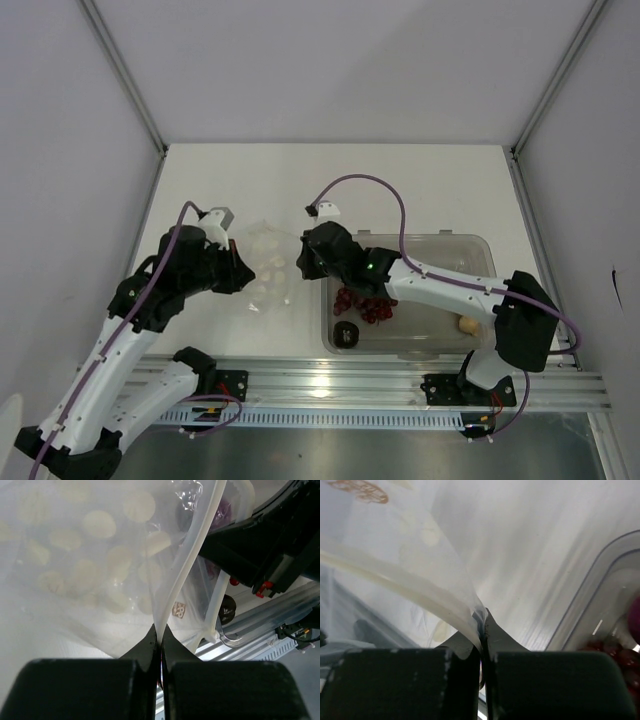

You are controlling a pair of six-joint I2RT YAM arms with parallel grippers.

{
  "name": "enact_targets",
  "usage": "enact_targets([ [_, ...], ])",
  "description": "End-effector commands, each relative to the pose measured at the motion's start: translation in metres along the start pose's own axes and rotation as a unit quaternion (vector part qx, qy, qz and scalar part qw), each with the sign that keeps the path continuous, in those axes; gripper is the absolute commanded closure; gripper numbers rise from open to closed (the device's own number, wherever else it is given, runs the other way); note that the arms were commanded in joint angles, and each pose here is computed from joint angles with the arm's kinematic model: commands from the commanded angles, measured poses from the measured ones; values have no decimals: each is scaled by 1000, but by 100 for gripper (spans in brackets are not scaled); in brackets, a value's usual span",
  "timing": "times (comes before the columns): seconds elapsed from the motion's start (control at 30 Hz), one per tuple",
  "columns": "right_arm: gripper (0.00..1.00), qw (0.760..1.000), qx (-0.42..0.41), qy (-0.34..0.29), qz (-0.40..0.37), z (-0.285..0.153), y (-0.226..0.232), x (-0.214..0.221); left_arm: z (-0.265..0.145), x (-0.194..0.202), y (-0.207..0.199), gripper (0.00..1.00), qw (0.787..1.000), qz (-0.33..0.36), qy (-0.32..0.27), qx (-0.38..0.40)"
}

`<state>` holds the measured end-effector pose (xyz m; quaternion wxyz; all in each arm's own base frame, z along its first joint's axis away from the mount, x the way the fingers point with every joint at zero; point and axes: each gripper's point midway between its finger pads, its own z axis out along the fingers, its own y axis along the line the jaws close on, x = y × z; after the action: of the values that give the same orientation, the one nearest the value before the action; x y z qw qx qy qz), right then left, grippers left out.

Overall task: Place the food in the zip-top bag and seal the zipper
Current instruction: Open the zipper of the food storage bag at the center of the board, then pick up the fake fruit from the bin.

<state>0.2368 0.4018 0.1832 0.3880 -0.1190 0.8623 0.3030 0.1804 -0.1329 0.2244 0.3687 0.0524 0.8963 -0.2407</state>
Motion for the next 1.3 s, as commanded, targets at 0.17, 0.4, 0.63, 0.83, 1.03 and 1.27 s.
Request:
enact_targets([
  [0.17,100,998,41,5,-43,3,-11,3,-10,-8,0,99,1000,4,-17,-7],
  [0.4,64,997,8,18,-72,1,10,10,1,-4,2,100,1000,-1,-5,-11],
  [0.63,30,996,-22,-6,-82,-37,32,-7,16,2,19,99,998,-26,6,-57],
  [0.83,13,997,-22,-41,-66,-96,25,-26,23,1,25,99,997,-31,12,-75],
  [1.03,3,996,19,-81,-36,-143,-29,-32,27,-2,22,99,997,-30,14,-68],
  [1.27,2,995,91,-29,2,-130,-109,7,22,-8,17,99,998,-26,9,-60],
])
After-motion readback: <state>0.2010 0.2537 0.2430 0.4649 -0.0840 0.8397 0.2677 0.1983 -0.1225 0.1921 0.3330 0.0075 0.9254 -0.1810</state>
